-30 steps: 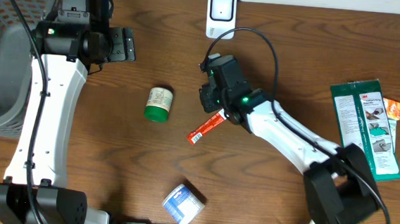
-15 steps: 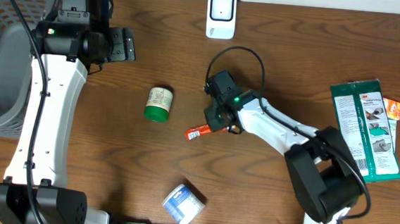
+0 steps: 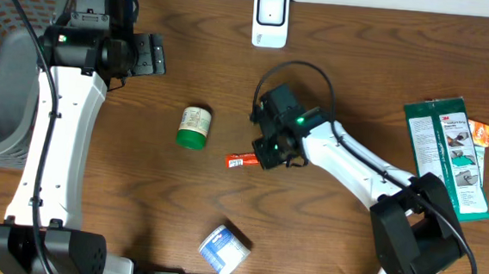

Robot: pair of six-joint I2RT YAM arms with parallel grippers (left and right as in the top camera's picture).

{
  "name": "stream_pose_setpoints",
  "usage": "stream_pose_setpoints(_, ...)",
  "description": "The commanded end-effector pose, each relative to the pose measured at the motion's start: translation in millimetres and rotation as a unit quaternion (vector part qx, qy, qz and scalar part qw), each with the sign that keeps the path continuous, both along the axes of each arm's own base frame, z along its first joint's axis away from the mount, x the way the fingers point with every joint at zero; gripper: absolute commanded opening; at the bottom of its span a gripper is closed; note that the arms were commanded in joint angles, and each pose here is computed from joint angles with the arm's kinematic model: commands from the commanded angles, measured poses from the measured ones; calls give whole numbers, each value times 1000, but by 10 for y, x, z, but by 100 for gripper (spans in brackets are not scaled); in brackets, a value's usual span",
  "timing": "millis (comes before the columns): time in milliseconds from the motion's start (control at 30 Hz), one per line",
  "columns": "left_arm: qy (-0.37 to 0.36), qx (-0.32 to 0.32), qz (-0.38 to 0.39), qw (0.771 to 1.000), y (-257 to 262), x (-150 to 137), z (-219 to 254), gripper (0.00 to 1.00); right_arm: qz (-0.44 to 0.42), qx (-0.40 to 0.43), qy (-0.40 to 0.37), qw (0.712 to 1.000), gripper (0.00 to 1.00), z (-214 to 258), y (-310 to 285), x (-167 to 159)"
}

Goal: Scan the item barcode

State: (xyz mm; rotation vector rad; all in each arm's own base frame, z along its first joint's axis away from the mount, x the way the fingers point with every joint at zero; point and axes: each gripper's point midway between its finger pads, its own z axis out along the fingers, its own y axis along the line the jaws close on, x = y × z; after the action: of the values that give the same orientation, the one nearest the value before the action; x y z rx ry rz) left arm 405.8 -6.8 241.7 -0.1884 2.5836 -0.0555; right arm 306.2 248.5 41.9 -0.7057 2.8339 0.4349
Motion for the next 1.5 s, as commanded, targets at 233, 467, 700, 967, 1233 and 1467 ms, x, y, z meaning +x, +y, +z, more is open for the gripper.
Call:
stream_pose_setpoints(233, 8, 7, 2, 1000, 32, 7, -54, 88, -30, 7, -74, 997, 4, 87, -39, 467)
stream_pose_setpoints(467, 8, 7, 2, 1000, 32, 7, -54, 88, -34, -15, -38, 999, 3, -159, -88, 376)
stream_pose_setpoints(700, 8, 7, 2, 1000, 32, 7, -54, 88, -29, -46, 12, 998, 3, -379, -170, 169)
stream_pose_setpoints(967, 8, 7, 2, 1000, 32, 7, -54, 88, -10, -17, 118, 993, 4, -373, -52, -320)
stream_pose_setpoints(1233, 8, 7, 2, 1000, 32, 7, -54, 88, 7, 0, 122, 992, 6, -319, -29, -316)
stream_pose_setpoints(1467, 8, 7, 2, 1000, 31, 7, -54, 88, -4, 16, 100, 995, 20, -106, 1, -102)
